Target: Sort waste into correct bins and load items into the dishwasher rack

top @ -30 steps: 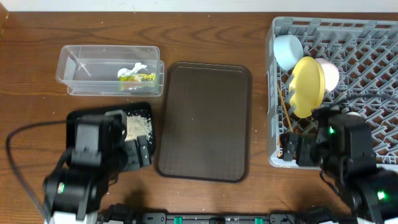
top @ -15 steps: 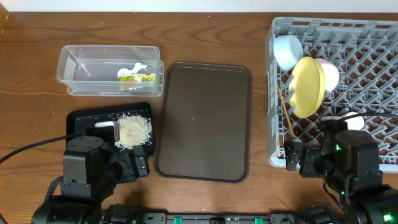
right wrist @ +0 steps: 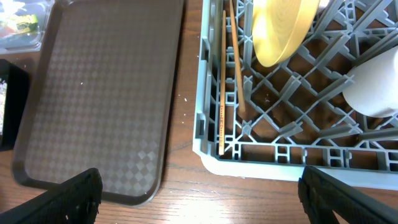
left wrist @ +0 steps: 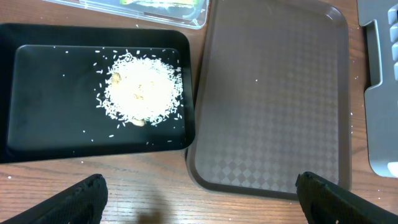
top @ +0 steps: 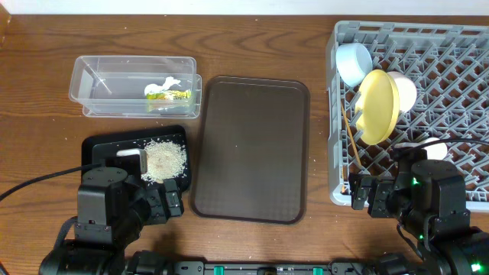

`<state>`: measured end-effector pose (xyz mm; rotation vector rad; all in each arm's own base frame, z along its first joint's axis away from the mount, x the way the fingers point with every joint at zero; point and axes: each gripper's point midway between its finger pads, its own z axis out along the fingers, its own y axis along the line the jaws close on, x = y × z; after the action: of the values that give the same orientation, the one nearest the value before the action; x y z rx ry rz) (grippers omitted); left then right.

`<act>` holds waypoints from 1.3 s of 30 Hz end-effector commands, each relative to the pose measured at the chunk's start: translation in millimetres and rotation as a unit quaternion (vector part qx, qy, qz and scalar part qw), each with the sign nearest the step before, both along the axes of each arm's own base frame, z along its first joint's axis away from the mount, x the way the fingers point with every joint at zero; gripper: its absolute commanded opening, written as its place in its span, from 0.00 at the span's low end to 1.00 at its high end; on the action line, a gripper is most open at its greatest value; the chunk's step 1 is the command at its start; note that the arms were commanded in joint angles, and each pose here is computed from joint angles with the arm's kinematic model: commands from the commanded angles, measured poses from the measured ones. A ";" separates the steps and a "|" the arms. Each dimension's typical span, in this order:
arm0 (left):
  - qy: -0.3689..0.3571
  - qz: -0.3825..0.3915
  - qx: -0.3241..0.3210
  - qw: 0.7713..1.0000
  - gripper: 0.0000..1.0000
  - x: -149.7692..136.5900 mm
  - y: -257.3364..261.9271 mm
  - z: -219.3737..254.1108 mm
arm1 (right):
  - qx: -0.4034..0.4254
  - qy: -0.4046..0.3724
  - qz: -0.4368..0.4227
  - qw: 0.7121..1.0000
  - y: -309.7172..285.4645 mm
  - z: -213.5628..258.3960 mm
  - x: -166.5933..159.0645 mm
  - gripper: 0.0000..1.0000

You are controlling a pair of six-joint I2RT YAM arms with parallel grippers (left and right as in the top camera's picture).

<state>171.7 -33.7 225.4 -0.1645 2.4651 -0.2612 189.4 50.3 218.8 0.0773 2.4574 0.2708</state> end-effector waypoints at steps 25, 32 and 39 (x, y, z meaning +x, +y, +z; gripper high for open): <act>0.000 -0.002 0.010 1.000 1.00 0.2 2.0 -1.6 | -0.075 -0.399 0.050 0.913 -7.6 4.3 32.5 0.99; 0.000 -0.002 0.010 1.000 1.00 0.2 2.0 -1.6 | -0.072 -0.484 0.020 0.872 -12.6 -8.3 51.2 0.99; 0.000 -0.002 0.010 1.000 1.00 0.2 2.1 -1.6 | -0.090 -0.446 0.010 0.890 -21.6 -39.9 56.1 0.99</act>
<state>171.7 -33.6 224.5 -0.1649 2.4673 -0.2603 244.9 36.9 184.8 -0.1448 1.5283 0.0962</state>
